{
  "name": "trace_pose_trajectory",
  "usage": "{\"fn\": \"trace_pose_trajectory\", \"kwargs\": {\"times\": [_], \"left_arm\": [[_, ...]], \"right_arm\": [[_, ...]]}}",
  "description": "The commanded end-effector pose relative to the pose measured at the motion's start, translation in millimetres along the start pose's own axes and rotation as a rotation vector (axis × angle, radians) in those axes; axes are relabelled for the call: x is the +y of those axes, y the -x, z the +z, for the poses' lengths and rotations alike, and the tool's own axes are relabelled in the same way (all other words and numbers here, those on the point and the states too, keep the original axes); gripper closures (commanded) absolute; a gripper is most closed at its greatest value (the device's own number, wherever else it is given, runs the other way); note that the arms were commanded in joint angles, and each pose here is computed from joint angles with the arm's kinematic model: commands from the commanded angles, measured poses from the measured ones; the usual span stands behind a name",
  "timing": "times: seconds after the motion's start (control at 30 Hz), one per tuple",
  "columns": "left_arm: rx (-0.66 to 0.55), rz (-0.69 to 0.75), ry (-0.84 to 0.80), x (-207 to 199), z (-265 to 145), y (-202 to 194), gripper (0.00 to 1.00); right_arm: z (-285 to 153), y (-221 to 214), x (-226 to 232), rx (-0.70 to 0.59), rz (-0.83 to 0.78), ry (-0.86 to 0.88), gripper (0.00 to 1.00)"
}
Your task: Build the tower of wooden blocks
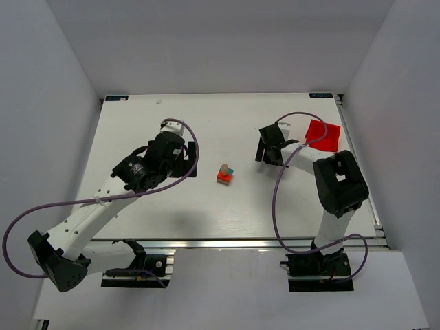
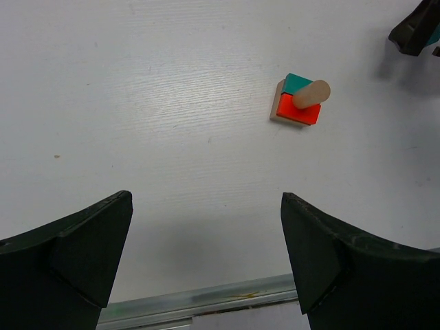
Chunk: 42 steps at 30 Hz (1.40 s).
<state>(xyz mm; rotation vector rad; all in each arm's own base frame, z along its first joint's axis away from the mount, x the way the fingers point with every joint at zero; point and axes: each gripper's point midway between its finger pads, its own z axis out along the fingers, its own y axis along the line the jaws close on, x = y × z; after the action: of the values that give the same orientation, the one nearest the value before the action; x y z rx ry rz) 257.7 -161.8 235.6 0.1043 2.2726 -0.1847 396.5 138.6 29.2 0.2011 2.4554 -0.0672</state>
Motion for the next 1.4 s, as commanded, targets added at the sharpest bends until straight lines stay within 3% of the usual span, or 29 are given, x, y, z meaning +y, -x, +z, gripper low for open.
{"fn": "trace_pose_trajectory", "kwargs": {"times": [0.0,0.2,0.33,0.57,0.7,0.77,0.87,0.97,1.17,1.27,1.37], "left_arm": [[-0.029,-0.022,-0.011,-1.4,-1.1,5.3,0.02],[-0.047,-0.004,-0.089,-15.1,-3.2,11.5,0.02],[-0.048,0.011,-0.102,-17.2,-3.6,12.5,0.02],[-0.034,0.027,-0.094,-16.8,1.0,9.4,0.02],[-0.046,0.031,-0.096,-16.7,0.3,11.8,0.03],[-0.041,0.034,-0.097,-17.4,1.5,10.8,0.03],[-0.034,0.036,-0.100,-18.6,3.0,9.4,0.04],[-0.027,0.039,-0.110,-21.2,4.4,8.5,0.04],[-0.007,0.043,-0.128,-25.0,9.0,1.9,0.04],[-0.007,0.043,-0.131,-24.7,7.2,1.6,0.04],[-0.017,0.041,-0.129,-22.5,4.3,2.4,0.04]], "right_arm": [[4.0,14.4,-7.2,-0.043,0.170,-0.100,0.16],[9.2,11.9,-8.7,-0.046,0.234,-0.141,0.21],[13.5,9.2,-13.7,-0.049,0.272,-0.170,0.31],[24.7,10.7,-11.9,-0.036,0.227,-0.195,0.34],[21.8,11.8,-13.2,-0.048,0.200,-0.186,0.66],[16.9,15.6,-14.9,-0.057,0.174,-0.182,0.72],[5.3,19.2,-22.4,-0.054,0.060,-0.191,0.78],[-10.2,15.8,-35.5,0.014,-0.183,-0.210,0.77],[-47.4,-18.6,-112.2,0.304,-0.581,-0.579,0.73],[-49.4,-36.4,-122.7,0.385,-0.650,-0.643,0.72],[-36.9,-51.7,-106.2,0.416,-0.646,-0.534,0.69]]}}
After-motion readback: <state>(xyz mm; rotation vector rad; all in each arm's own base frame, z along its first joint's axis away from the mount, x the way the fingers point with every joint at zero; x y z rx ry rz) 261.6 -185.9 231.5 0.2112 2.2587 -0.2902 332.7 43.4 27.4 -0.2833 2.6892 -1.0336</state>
